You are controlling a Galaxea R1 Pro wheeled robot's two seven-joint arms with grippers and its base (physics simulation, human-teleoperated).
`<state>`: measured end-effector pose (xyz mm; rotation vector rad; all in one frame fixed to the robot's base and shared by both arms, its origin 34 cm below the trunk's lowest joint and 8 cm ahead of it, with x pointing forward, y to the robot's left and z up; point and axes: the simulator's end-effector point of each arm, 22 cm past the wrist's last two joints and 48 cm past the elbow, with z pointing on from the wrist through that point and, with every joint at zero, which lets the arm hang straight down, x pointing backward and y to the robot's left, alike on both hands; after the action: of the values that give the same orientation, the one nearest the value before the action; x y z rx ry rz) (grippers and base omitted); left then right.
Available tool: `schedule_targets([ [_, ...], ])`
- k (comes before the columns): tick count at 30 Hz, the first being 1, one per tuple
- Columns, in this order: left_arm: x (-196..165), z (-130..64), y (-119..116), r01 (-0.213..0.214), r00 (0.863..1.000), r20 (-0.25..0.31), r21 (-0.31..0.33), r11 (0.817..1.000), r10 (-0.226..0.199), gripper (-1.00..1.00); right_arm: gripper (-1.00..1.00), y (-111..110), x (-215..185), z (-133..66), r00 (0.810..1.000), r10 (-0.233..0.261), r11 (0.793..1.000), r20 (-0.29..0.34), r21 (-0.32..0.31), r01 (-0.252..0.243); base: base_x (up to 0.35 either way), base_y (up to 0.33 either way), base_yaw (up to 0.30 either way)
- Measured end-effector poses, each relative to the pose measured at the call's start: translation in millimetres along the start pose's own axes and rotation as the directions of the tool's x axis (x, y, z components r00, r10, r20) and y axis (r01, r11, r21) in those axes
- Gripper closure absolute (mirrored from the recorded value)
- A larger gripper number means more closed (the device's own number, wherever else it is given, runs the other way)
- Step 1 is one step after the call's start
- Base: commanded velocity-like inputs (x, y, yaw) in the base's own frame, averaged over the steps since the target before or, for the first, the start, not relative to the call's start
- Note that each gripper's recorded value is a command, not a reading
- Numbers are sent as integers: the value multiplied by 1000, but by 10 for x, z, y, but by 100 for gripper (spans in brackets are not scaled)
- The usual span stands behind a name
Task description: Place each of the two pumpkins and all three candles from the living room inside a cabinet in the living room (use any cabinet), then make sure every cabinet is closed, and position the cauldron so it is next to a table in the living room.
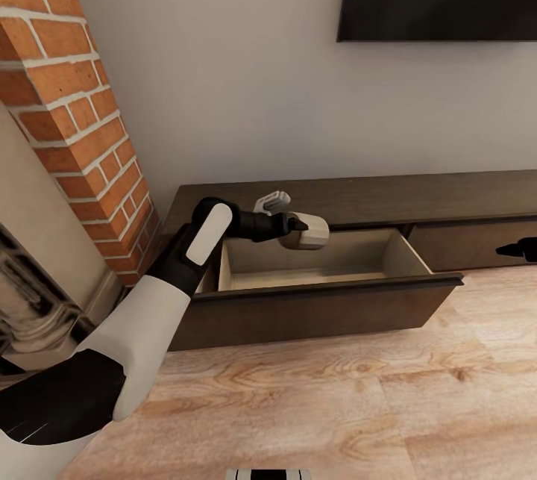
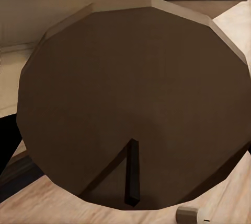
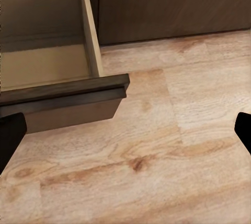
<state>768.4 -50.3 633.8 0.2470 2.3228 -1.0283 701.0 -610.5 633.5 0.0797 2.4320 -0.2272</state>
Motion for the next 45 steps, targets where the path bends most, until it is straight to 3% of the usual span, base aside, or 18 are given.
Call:
schedule_targets([
  [25,18,10,189,-1,1000,-4,-71,997,1,100,-100,89,-86,-36,1000,-15,1000,23,-16,15,0,0,0],
  [30,103,51,442,4,1000,-27,-159,987,-8,100,-100,248,-182,-42,998,-46,998,49,-30,47,75,-1,51],
  [33,241,99,676,23,997,-60,-226,974,-38,100,-100,308,-198,-22,997,-53,998,53,-35,55,258,-54,82],
  [43,300,134,747,35,996,-74,-237,971,-54,100,-100,309,-200,-5,997,-54,998,54,-34,56,196,-62,23],
  [45,413,170,856,47,992,-100,-257,965,-75,100,-100,311,-200,-3,997,-54,998,54,-35,55,51,-4,1],
])
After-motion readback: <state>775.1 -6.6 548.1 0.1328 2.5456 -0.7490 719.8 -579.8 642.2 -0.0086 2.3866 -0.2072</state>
